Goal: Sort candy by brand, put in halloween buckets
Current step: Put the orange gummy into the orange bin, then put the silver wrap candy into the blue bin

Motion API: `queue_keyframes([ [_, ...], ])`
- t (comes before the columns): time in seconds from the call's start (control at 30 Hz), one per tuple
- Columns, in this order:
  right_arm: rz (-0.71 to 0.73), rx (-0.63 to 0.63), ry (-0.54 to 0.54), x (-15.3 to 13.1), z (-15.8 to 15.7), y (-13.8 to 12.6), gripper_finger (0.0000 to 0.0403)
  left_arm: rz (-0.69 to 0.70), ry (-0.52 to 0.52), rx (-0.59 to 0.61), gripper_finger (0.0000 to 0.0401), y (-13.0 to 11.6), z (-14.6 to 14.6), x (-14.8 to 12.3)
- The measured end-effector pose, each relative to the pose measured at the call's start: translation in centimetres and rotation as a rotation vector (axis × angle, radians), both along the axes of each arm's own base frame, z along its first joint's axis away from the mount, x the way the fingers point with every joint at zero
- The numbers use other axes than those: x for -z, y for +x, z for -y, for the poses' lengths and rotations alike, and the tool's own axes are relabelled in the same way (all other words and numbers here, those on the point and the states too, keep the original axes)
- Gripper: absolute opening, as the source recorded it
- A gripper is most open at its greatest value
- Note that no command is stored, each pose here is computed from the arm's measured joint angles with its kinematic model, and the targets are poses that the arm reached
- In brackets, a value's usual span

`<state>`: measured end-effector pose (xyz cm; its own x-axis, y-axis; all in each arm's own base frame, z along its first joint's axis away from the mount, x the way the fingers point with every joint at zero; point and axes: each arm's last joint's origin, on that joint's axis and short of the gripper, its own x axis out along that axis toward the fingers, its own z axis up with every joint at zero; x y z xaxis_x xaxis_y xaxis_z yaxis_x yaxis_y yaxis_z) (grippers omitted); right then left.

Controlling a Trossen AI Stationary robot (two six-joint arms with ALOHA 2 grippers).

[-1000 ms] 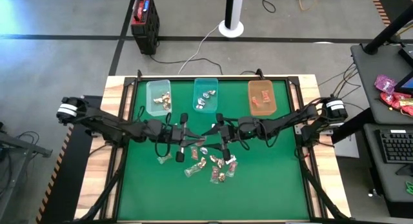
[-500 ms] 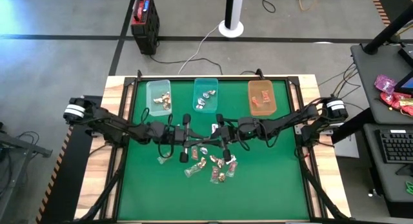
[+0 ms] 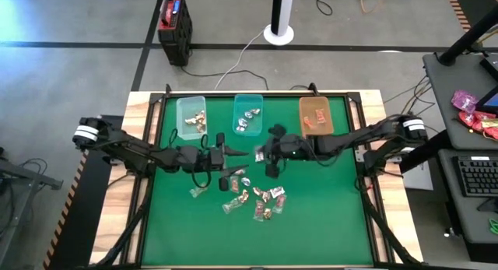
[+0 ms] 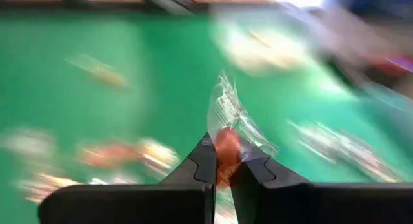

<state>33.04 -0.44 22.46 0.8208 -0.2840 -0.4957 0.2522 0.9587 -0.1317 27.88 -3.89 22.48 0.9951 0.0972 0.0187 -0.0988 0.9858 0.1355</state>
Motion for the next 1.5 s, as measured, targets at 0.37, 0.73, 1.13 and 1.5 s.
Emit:
queue_keyframes([
  [0.37, -0.475, 0.877, 0.108, -2.7, 8.8, -5.9, 0.0018, -0.475, -0.158, -0.024, 0.0171, -1.9, -0.2, 1.2],
  [0.73, -0.526, 1.008, 0.335, -0.4, 14.7, -8.3, 0.0020, -0.856, -0.266, -0.012, 0.0169, -3.2, -0.1, 1.7],
  [1.13, -0.550, 1.034, 0.345, 0.4, 15.0, -9.1, 0.0125, -0.785, -0.143, 0.029, 0.0169, -0.6, 0.1, 3.4],
  [1.5, -0.556, 1.023, 0.339, 0.4, 15.0, -9.1, 0.0188, -0.803, -0.128, -0.015, 0.0169, 2.1, -2.1, 7.5],
])
